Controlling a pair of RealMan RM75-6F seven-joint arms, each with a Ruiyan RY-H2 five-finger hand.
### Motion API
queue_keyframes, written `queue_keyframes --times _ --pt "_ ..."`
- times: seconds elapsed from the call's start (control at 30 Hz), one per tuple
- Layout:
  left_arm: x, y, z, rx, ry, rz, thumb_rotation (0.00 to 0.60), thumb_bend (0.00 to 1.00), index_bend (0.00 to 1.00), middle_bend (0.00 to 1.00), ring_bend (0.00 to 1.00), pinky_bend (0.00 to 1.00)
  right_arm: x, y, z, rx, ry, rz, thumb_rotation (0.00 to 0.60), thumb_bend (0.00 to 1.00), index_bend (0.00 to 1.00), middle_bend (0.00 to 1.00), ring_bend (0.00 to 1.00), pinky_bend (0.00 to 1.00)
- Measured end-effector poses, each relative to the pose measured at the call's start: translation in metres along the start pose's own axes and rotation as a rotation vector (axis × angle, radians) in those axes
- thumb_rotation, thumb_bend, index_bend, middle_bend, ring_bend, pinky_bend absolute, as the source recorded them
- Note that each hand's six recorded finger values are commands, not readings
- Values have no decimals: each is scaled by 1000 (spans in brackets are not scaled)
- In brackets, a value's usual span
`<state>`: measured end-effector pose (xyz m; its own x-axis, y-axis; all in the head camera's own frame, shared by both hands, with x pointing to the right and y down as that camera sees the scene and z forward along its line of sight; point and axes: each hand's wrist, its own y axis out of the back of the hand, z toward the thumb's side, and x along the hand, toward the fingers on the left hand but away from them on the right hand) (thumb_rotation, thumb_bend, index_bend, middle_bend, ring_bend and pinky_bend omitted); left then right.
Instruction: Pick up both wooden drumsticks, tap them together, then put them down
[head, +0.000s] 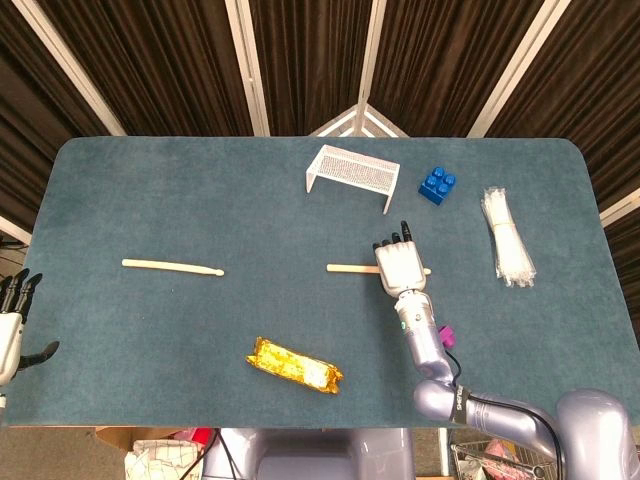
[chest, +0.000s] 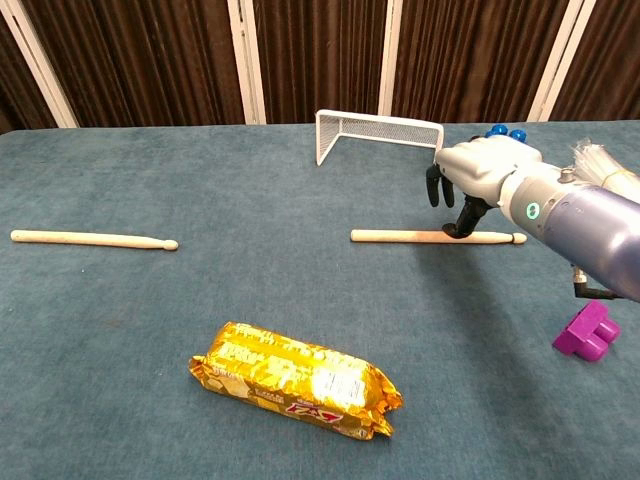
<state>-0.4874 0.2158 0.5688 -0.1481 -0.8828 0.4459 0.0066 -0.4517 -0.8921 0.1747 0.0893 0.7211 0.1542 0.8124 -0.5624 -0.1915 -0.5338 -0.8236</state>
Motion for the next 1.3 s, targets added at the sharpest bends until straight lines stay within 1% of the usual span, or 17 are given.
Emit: queue_keyframes --times 0.1,0.33,0.83,1.1,1.3 --pt "0 -2 2 9 -1 -5 600 272 0 0 0 20 -2 -3 -4 1 -5 5 600 379 473 467 266 0" --pt "2 -5 6 21 1 -10 600 272 0 0 0 20 -5 -14 -10 20 -13 17 600 378 474 478 271 0" --pt "6 -10 7 38 13 -21 600 275 0 0 0 20 -16 -35 -10 40 -18 45 600 384 489 520 295 0" --pt "7 -13 9 48 13 -31 600 275 3 0 0 20 -19 -37 -7 41 -8 39 600 386 520 547 314 0" --pt "7 -14 10 50 12 -34 600 275 10 0 0 20 -20 -36 -7 39 -4 32 600 387 524 549 317 0"
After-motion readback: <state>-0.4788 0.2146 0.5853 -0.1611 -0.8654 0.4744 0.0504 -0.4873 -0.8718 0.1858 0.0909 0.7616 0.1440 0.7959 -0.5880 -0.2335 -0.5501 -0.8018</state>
